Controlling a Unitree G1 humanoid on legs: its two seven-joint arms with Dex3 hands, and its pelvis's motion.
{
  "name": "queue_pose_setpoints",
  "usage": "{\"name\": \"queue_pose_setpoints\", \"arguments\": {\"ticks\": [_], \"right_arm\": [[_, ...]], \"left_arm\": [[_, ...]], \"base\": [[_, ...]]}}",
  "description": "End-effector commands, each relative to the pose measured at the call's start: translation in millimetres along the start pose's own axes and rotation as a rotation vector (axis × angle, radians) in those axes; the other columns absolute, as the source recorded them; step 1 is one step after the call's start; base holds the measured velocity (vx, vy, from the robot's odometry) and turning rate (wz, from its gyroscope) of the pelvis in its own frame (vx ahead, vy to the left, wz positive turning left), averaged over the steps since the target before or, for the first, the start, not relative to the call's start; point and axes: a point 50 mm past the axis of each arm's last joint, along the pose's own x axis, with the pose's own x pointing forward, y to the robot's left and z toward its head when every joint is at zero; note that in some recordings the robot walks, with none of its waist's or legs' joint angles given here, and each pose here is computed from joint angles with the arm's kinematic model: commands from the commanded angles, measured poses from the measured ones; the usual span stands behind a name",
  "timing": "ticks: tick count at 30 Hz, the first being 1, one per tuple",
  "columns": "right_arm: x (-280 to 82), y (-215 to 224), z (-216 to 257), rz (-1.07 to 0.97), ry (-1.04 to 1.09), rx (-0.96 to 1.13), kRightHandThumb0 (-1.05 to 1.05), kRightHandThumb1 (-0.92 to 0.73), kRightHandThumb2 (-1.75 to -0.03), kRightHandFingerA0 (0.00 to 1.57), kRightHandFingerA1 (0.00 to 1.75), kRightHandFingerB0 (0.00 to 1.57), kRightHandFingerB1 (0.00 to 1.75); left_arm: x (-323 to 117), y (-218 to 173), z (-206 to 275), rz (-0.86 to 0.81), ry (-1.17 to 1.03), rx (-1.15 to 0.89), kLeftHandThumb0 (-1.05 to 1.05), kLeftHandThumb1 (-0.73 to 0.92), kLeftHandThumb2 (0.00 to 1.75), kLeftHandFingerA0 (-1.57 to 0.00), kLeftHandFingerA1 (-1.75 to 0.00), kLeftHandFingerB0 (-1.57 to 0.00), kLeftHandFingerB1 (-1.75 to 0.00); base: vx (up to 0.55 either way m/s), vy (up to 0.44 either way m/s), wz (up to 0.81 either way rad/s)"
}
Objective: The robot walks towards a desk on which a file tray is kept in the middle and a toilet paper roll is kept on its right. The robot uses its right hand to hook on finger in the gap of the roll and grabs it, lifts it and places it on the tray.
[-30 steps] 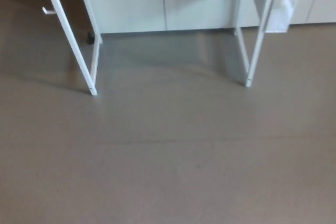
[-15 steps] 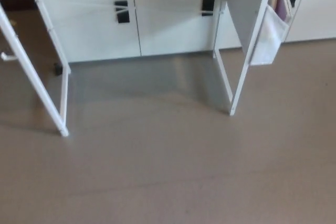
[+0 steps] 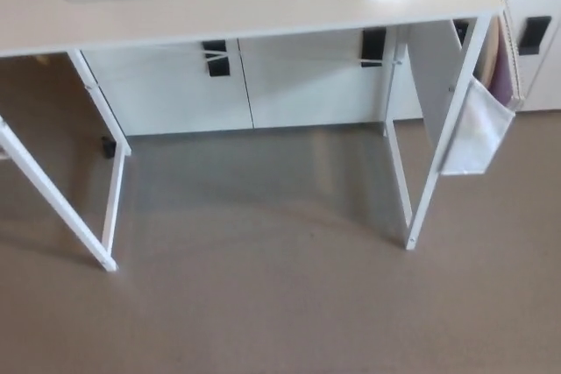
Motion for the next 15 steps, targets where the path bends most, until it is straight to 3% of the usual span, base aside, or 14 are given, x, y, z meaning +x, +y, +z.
{"name": "queue_pose_setpoints", "arguments": {"ticks": [1, 2, 3, 4, 5, 6, 7, 9, 10, 11, 12, 13, 14, 15], "right_arm": [[-6.0, 4.2, -10.3, 0.022, -0.027, 0.008, -0.24, -0.41, -0.91, 0.02, 0.42, 0.01, 0.45], [-5.8, 3.6, -10.6, 0.011, -0.024, 0.016, -0.49, -0.51, -0.67, 0.27, 0.36, 0.06, 0.29], [-5.3, 2.8, -10.4, 0.007, -0.017, 0.015, -0.49, -0.51, -0.67, 0.27, 0.36, 0.06, 0.29], [-4.6, 3.5, -9.7, 0.000, -0.007, 0.030, -0.48, -0.50, -0.65, 0.28, 0.36, 0.08, 0.30], [-4.2, -0.7, -9.4, 0.018, 0.001, -0.006, -0.49, -0.51, -0.64, 0.25, 0.34, 0.09, 0.31], [-3.7, -2.4, -9.1, 0.022, 0.012, -0.006, -0.25, -0.38, -0.89, 0.00, 0.43, 0.00, 0.45], [-3.0, -1.9, -9.5, 0.016, 0.031, -0.004, -0.26, -0.36, -0.88, 0.00, 0.42, 0.00, 0.45], [-2.4, -1.1, -10.2, 0.022, 0.048, 0.051, -0.23, -0.37, -0.87, 0.00, 0.42, 0.00, 0.45], [-6.1, 4.0, -14.1, 0.028, 0.000, 0.066, -0.44, -0.51, -0.62, 0.25, 0.34, 0.11, 0.31], [-6.4, 6.4, -15.0, -0.003, 0.000, 0.037, -0.22, -0.37, -0.89, 0.10, 0.46, 0.06, 0.47], [-6.7, 5.6, -16.7, 0.000, 0.010, 0.045, -0.23, -0.35, -0.88, 0.11, 0.46, 0.06, 0.47], [-6.6, 3.9, -18.1, 0.005, 0.023, 0.056, -0.23, -0.35, -0.88, 0.11, 0.46, 0.06, 0.47], [-6.7, 2.7, -19.0, 0.006, 0.033, -0.022, -0.54, -0.53, -0.67, 0.30, 0.37, 0.11, 0.32], [-6.7, 2.7, -20.1, -0.003, 0.041, -0.008, -0.54, -0.52, -0.66, 0.30, 0.37, 0.13, 0.32]], "left_arm": [[-1.3, 8.8, 3.0, 0.036, 0.021, 0.012, -1.02, 0.92, 0.73, -0.16, -0.85, -0.07, -0.74], [-1.2, 9.1, 4.2, 0.038, 0.021, 0.012, -1.02, 0.92, 0.72, -0.20, -0.99, -0.05, -0.79], [-1.1, 9.2, 5.1, 0.041, 0.021, 0.014, -1.02, 0.92, 0.72, -0.20, -0.99, -0.05, -0.79], [-1.0, 9.3, 6.9, 0.037, 0.010, -0.006, -1.05, 0.71, 1.21, -0.23, -0.79, -0.04, -0.65], [-1.3, 9.8, 6.4, 0.032, 0.003, -0.012, -1.05, 0.70, 1.22, -0.18, -0.77, -0.07, -0.63], [-1.3, 10.0, 6.6, 0.035, 0.005, -0.003, -1.05, 0.71, 1.23, -0.22, -0.79, -0.05, -0.64], [-1.1, 10.3, 6.9, 0.037, 0.011, -0.010, -1.05, 0.71, 1.22, -0.15, -0.74, -0.05, -0.62], [-1.2, 10.7, 7.6, 0.039, 0.004, 0.010, -1.05, 0.71, 1.23, -0.19, -0.77, -0.02, -0.63], [-1.3, 11.0, 8.6, 0.031, 0.002, -0.012, -1.05, 0.70, 1.22, -0.15, -0.74, -0.04, -0.62], [-1.5, 11.1, 8.8, 0.025, -0.001, -0.008, -1.05, 0.71, 1.22, -0.10, -0.71, -0.06, -0.61], [-1.5, 11.4, 9.5, 0.029, 0.000, -0.002, -1.05, 0.71, 1.22, -0.21, -0.79, -0.04, -0.64], [-1.5, 11.5, 9.9, 0.034, 0.002, 0.005, -1.05, 0.71, 1.22, -0.21, -0.79, -0.04, -0.64], [-1.7, 12.1, 9.8, 0.036, -0.001, 0.008, -1.05, 0.71, 1.22, -0.22, -0.78, -0.04, -0.65], [-1.9, 13.0, 9.9, 0.035, 0.000, 0.000, -1.05, 0.71, 1.22, -0.23, -0.79, -0.02, -0.64]], "base": [[0.17, -0.085, -0.10], [0.17, -0.071, -0.10], [0.18, -0.039, -0.08], [0.18, -0.013, -0.13], [0.18, 0.044, -0.16], [0.19, 0.093, -0.13], [0.19, 0.113, -0.17], [0.22, 0.070, 0.01], [0.20, 0.006, -0.32], [0.20, 0.017, -0.26], [0.19, 0.007, 0.06], [0.10, 0.059, 0.08], [0.00, 0.000, 0.00], [0.05, -0.022, 0.14]]}}
